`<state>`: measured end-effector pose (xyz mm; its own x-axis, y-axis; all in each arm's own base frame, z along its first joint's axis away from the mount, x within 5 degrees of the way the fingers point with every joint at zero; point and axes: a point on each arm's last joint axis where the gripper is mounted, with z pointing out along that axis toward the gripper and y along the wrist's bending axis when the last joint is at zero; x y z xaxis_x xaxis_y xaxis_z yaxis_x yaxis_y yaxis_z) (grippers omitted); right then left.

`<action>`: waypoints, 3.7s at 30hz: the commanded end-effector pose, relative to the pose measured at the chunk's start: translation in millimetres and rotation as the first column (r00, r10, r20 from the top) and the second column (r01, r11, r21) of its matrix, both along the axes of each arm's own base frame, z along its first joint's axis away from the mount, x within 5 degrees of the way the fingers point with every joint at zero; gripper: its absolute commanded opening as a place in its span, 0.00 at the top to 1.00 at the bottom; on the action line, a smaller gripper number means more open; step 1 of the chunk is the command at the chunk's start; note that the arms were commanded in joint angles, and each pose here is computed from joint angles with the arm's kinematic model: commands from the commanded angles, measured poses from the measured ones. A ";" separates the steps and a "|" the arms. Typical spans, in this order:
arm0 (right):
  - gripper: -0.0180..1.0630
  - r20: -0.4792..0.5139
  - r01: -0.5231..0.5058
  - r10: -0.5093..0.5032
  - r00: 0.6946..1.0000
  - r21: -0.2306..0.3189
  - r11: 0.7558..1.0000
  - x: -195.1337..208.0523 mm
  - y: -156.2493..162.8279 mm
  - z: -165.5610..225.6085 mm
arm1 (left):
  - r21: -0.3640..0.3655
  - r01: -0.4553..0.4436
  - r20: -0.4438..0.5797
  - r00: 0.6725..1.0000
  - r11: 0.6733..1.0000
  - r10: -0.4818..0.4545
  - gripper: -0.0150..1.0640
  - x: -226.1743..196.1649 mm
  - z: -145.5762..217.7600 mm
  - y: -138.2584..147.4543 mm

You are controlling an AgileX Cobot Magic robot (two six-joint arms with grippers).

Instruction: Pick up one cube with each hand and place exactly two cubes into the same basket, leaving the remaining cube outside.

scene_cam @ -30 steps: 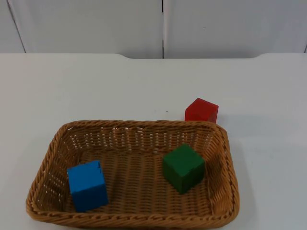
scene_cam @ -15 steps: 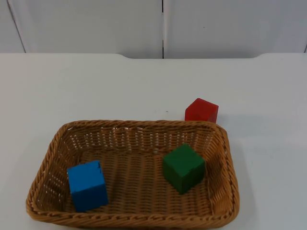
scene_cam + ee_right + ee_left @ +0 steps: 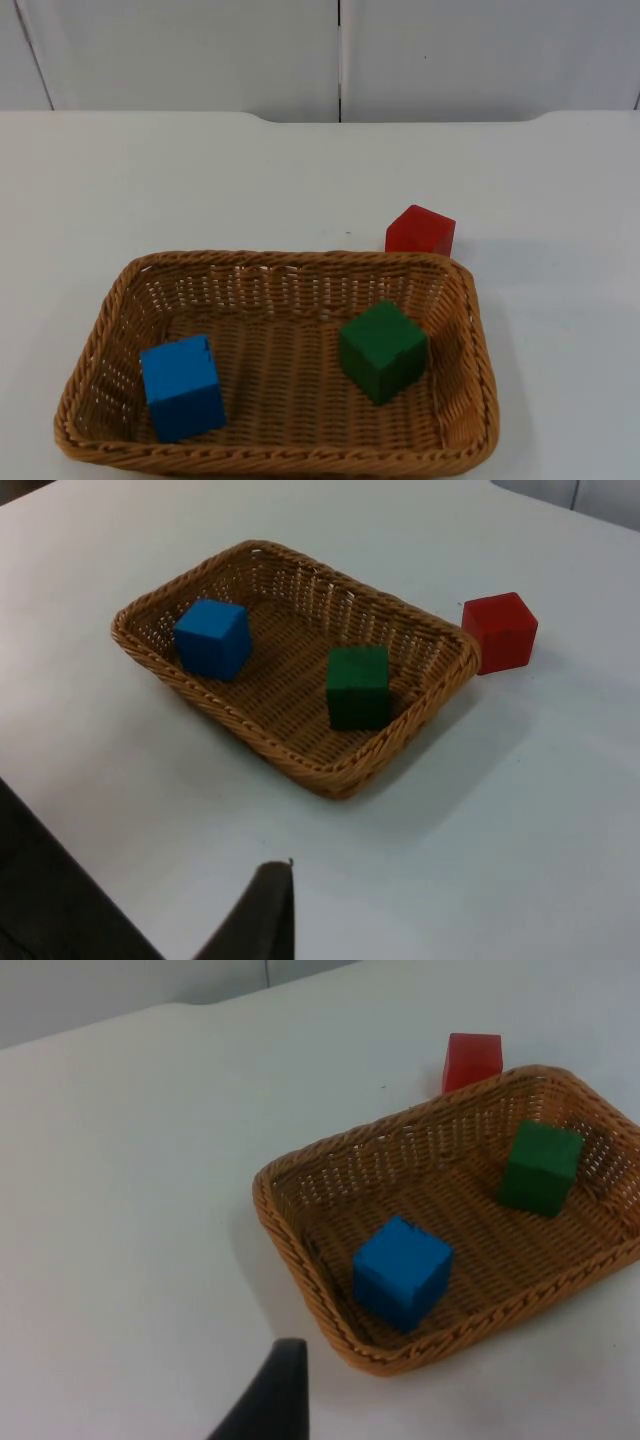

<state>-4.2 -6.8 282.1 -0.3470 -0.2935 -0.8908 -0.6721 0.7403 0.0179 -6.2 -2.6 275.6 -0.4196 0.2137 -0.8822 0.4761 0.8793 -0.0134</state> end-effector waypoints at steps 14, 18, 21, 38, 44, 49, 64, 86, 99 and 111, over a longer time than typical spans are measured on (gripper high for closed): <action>0.01 0.006 -0.008 0.008 1.000 -0.009 1.000 0.0 0.5 -1.6 | -0.007 0.006 -0.005 1.000 1.000 -0.006 0.01 -0.7 -1.0 -0.5; 0.01 0.004 -0.007 0.007 1.000 -0.007 1.000 0.0 0.5 -1.6 | -0.005 0.005 -0.004 1.000 1.000 -0.005 0.01 -0.7 -1.0 -0.4; 0.01 0.004 -0.007 0.007 1.000 -0.007 1.000 0.0 0.5 -1.6 | -0.005 0.005 -0.004 1.000 1.000 -0.005 0.01 -0.7 -1.0 -0.4; 0.01 0.004 -0.003 0.003 1.000 -0.007 1.000 -0.1 0.5 -1.6 | -0.001 -0.133 -0.002 0.991 0.991 0.133 0.01 0.0 -1.1 -0.8; 0.01 0.004 -0.003 0.003 1.000 -0.007 1.000 -0.1 0.5 -1.6 | -0.001 -0.186 -0.002 0.983 0.983 0.186 0.01 0.2 -1.1 -1.1; 0.01 0.004 -0.003 0.003 1.000 -0.007 1.000 -0.1 0.5 -1.6 | -0.001 -0.238 -0.002 0.971 0.971 0.238 0.01 0.4 -1.1 -1.5; 0.01 0.004 -0.003 0.003 1.000 -0.007 1.000 -0.1 0.5 -1.6 | -0.001 -0.353 -0.002 0.936 0.936 0.353 0.01 0.9 -1.1 -2.1; 0.01 0.004 0.057 -0.057 0.998 -0.007 0.998 -0.4 0.8 -1.6 | 0.004 -0.364 0.000 0.931 0.931 0.364 0.01 1.0 -1.1 -1.9; 0.01 0.004 0.311 -0.311 0.950 -0.007 0.950 -1.8 2.2 -1.6 | 0.004 -0.364 0.000 0.931 0.931 0.364 0.01 1.0 -1.1 -1.9; 0.01 0.004 0.500 -0.500 0.866 -0.007 0.866 -2.6 3.5 -1.6 | 0.004 -0.364 0.000 0.931 0.931 0.364 0.01 1.0 -1.1 -1.9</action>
<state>-7.1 -3.7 282.1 -0.4440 -0.0964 -0.8908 -0.2367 0.9715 0.0128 -4.9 -4.5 275.4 -0.4705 0.0484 -0.8810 0.1241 0.9922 -0.0117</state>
